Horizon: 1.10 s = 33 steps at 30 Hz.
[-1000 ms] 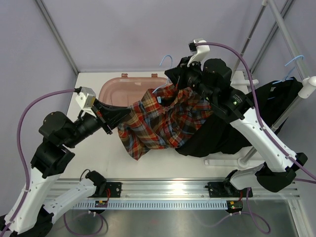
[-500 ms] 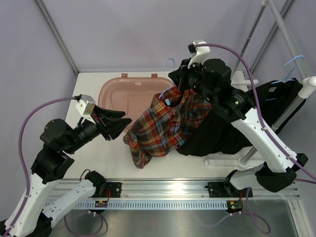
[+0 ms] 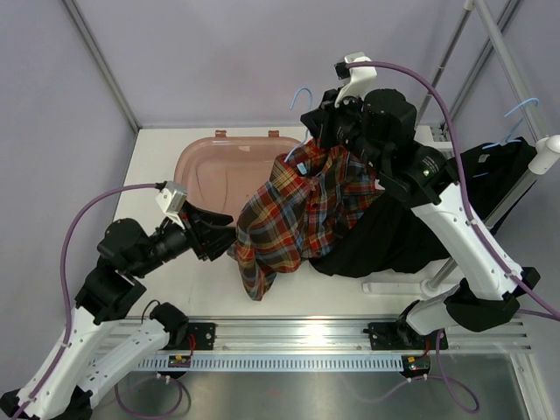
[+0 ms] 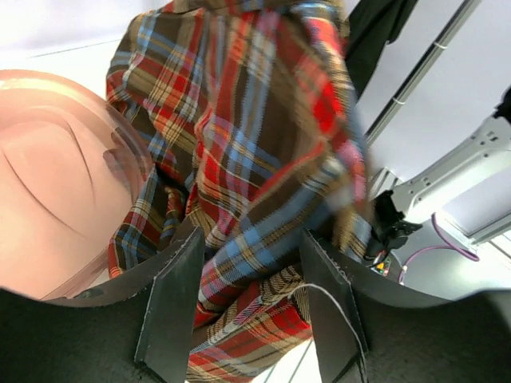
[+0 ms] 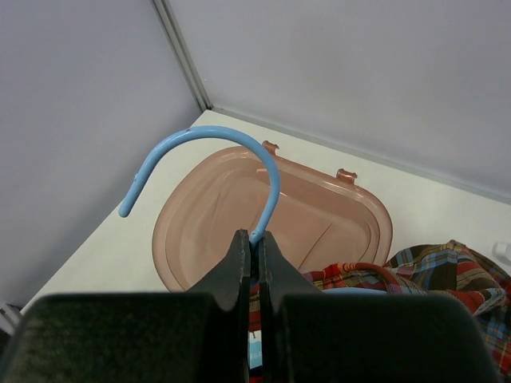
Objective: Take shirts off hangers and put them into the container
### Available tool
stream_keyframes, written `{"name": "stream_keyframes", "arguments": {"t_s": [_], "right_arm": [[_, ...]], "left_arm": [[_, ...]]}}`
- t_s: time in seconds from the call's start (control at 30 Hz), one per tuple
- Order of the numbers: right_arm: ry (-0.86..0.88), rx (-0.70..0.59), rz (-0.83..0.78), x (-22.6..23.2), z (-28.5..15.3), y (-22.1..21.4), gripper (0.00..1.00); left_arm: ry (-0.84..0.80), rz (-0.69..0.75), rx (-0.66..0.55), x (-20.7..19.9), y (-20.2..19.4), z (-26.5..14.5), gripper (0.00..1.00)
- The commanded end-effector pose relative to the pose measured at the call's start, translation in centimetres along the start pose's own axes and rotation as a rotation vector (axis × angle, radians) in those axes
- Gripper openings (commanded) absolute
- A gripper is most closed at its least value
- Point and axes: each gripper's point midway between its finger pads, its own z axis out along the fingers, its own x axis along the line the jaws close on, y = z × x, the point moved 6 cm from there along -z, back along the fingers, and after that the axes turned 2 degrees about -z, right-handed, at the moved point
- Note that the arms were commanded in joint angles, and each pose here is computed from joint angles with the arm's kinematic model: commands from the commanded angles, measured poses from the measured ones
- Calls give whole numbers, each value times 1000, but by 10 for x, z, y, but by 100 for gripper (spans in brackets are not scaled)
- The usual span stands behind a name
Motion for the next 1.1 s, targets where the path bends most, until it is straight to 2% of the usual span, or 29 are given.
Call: {"name": "stream_keyframes", "arguments": {"t_s": [0.0,0.27,0.43,0.97,1.03,1.07], "right_arm": [[-43,-54,-21,-7,4,18,0],[-108,-20,-49,-16,13,3,0],[-89,-21,-41,-12,15,7,0],[-55,-27,-30,-7,7,18,0],[-59,-32,-31,-8,6,20,0],[-66,-27,-35,-9,5,20,0]], "left_arm": [[-85,18,-78,-17,14,-10,54],[-38,85,-185,-29,40,-39,55],[-100,69,-132,-28,29,-25,55],[-63,39,-72,-2,3,6,57],[-56,37,-61,0,1,7,52],[-52,36,-57,1,0,8,45]]}}
